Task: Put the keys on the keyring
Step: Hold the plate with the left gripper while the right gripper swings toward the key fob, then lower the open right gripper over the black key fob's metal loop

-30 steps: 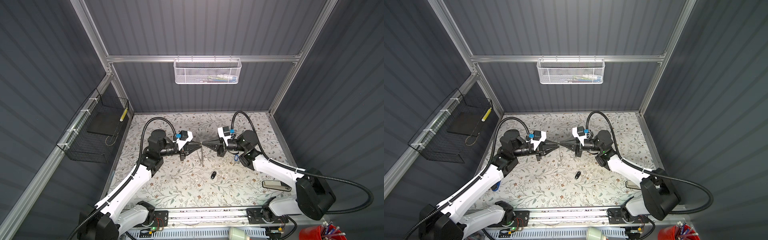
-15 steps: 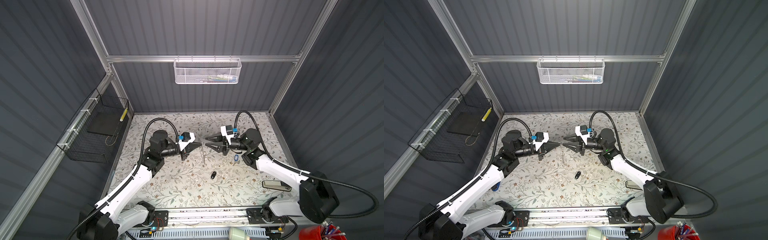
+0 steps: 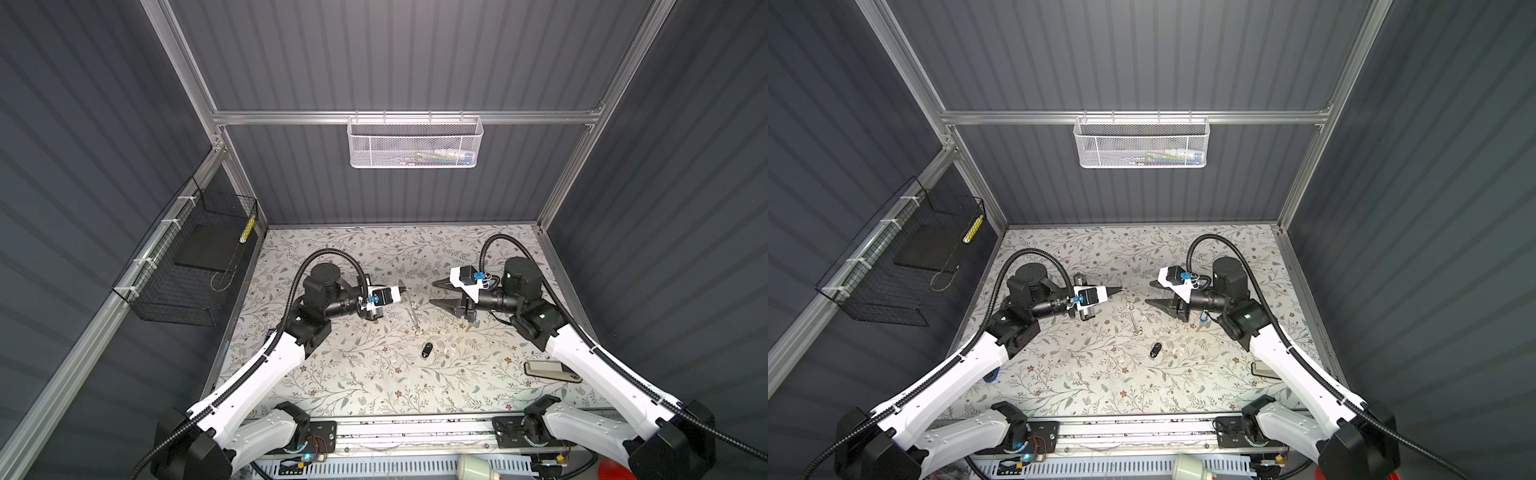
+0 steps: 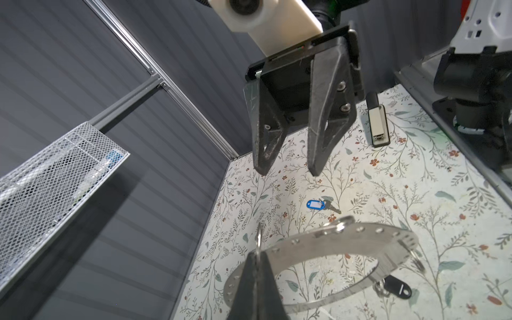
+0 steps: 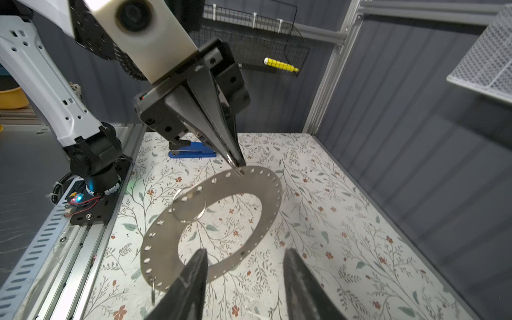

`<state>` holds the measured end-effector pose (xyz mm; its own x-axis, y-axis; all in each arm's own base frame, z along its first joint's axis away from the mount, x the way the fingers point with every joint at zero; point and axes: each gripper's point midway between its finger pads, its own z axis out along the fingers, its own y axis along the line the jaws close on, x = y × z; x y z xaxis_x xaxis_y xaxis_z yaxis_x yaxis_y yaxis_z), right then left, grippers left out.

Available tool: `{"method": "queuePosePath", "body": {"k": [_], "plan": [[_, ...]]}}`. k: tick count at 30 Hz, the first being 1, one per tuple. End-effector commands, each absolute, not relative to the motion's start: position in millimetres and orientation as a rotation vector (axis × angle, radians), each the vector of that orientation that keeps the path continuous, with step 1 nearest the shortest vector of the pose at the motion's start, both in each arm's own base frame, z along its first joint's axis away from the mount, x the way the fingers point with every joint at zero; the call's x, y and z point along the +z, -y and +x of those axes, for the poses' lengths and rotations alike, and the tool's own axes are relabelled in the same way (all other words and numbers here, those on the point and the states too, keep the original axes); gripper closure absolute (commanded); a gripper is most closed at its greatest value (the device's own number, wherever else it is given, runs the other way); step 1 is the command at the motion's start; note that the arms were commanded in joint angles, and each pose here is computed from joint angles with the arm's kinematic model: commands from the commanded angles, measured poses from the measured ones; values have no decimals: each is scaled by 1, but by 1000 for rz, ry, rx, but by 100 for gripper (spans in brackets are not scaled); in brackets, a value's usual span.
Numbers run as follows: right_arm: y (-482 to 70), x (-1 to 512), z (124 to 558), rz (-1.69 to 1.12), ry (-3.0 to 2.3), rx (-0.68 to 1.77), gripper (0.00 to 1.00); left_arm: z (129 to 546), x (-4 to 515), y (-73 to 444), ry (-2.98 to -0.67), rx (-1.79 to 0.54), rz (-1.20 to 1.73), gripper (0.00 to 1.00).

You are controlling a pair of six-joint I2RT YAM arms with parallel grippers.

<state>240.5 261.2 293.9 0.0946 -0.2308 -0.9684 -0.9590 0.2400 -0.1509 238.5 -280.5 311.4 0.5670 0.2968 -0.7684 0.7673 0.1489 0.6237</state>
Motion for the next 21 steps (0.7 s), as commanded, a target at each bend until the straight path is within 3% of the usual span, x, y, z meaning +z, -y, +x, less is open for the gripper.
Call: {"method": "queuePosePath", "body": {"k": [1, 13, 21], "plan": [[-254, 276, 252, -1114, -1596, 836, 55, 242, 307, 279, -960, -355, 1462, 100], [-242, 185, 268, -806, -2218, 921, 59, 283, 285, 258, -1417, -414, 1134, 100], [-221, 130, 263, -780, -2389, 743, 66, 293, 250, 251, -1568, -404, 1080, 100]]}}
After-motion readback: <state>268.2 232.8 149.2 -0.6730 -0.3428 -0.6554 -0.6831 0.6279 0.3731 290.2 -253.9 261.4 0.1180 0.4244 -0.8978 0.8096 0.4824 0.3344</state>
